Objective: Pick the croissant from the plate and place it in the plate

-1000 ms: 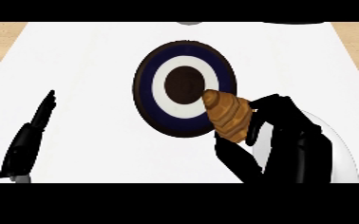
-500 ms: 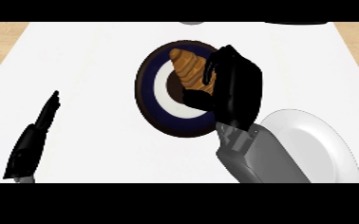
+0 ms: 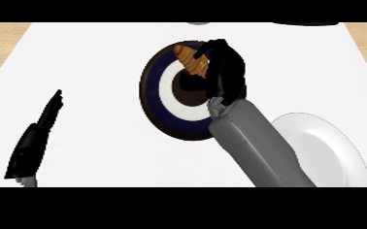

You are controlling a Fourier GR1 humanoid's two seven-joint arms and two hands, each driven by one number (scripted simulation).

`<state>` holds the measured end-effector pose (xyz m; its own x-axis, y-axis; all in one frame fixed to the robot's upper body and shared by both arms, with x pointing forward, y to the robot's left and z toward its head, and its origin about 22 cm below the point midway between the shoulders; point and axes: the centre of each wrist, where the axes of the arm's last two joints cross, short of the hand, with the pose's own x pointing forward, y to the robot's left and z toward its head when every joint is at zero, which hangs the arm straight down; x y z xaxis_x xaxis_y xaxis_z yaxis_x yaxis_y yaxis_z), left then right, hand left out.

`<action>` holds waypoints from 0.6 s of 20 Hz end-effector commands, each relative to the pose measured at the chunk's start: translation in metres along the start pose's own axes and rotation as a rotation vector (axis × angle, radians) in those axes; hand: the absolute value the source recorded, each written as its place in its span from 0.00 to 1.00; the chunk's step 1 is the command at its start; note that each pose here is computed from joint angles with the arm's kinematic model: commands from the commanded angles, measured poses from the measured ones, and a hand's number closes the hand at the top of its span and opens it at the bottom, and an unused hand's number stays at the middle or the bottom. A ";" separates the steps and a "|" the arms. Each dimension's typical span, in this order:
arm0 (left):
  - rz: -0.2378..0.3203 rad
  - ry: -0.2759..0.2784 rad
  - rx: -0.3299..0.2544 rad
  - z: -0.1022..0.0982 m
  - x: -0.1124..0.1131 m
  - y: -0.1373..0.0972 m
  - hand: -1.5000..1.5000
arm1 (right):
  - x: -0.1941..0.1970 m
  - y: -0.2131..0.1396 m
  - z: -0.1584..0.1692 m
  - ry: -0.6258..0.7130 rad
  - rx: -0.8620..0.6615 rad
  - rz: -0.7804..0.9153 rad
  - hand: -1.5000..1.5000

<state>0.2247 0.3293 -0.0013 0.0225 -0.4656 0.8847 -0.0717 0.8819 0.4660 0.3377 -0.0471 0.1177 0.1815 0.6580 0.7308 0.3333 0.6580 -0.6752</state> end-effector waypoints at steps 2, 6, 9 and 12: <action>-0.013 0.002 -0.007 0.000 0.006 -0.004 0.50 | -0.012 0.027 -0.017 0.119 -0.033 -0.090 0.00; -0.011 0.001 -0.010 0.000 0.000 0.012 0.50 | -0.007 0.033 -0.009 0.025 -0.126 -0.192 0.00; 0.002 0.023 0.027 0.012 -0.007 -0.001 0.50 | 0.013 0.008 -0.020 0.012 -0.222 -0.340 0.00; 0.000 0.046 0.021 0.016 -0.015 0.006 0.50 | -0.004 0.001 -0.031 0.065 -0.331 -0.405 0.00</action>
<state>0.2171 0.3365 -0.0024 0.0415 -0.4655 0.8841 -0.0913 0.8794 0.4673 0.3623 -0.0487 0.1140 0.0698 0.4856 0.8714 0.5332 0.7201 -0.4440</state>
